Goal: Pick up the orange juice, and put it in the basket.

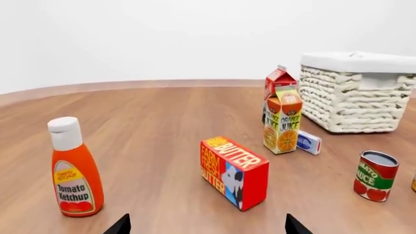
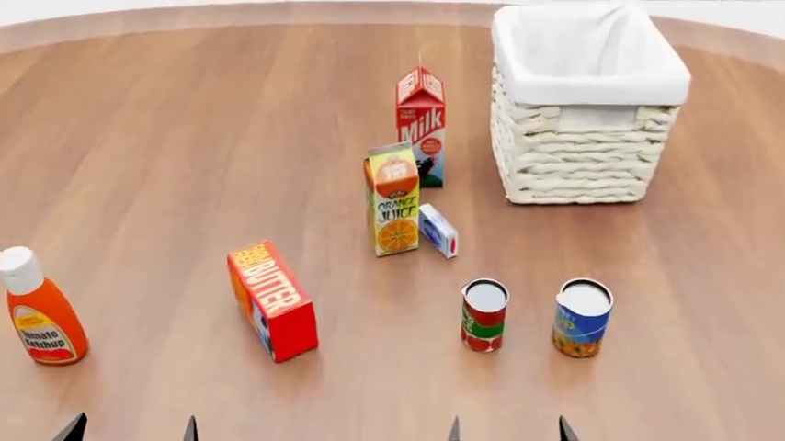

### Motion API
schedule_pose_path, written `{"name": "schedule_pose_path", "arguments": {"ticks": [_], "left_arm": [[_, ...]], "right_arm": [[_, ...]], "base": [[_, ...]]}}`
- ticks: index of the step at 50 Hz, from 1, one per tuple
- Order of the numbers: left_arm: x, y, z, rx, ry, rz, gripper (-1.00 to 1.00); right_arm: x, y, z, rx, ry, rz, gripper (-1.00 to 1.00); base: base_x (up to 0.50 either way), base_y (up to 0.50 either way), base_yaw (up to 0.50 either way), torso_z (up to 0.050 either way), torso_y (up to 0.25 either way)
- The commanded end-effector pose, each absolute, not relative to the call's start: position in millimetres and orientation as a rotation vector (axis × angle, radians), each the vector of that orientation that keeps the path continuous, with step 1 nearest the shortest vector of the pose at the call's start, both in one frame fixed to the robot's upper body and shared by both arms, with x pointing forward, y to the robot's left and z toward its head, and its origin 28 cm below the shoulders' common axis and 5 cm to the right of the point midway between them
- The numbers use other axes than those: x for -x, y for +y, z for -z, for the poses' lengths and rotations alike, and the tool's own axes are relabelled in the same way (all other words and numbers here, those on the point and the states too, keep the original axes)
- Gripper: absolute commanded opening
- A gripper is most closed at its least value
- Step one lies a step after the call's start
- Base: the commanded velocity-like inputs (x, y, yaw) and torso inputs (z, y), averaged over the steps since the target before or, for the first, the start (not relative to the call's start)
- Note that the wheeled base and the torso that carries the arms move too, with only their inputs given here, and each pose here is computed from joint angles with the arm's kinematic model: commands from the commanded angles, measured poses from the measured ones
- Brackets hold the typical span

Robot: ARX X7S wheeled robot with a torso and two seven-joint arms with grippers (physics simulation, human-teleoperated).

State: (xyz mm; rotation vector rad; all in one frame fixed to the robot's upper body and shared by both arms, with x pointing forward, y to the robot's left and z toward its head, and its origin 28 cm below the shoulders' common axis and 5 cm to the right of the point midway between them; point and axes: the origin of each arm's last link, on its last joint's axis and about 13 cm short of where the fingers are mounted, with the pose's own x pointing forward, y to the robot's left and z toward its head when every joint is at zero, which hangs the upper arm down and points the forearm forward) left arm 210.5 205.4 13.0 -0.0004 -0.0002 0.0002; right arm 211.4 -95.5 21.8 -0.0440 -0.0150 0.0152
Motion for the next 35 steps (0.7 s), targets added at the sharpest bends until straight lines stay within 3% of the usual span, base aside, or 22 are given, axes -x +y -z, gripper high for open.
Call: {"name": "schedule_pose_path", "arguments": {"ticks": [1, 35], "left_arm": [[-210.5, 205.4, -13.0, 0.000, 0.000, 0.000, 1.00], [-210.5, 205.4, -13.0, 0.000, 0.000, 0.000, 1.00]], "right_arm": [[-210.7, -94.4, -23.8, 0.045, -0.016, -0.023, 1.00], [-209.8, -94.2, -27.0, 0.037, -0.022, -0.035, 1.00]], "base": [[0.23, 0.00, 0.00, 0.000, 0.000], [0.23, 0.00, 0.00, 0.000, 0.000]]}}
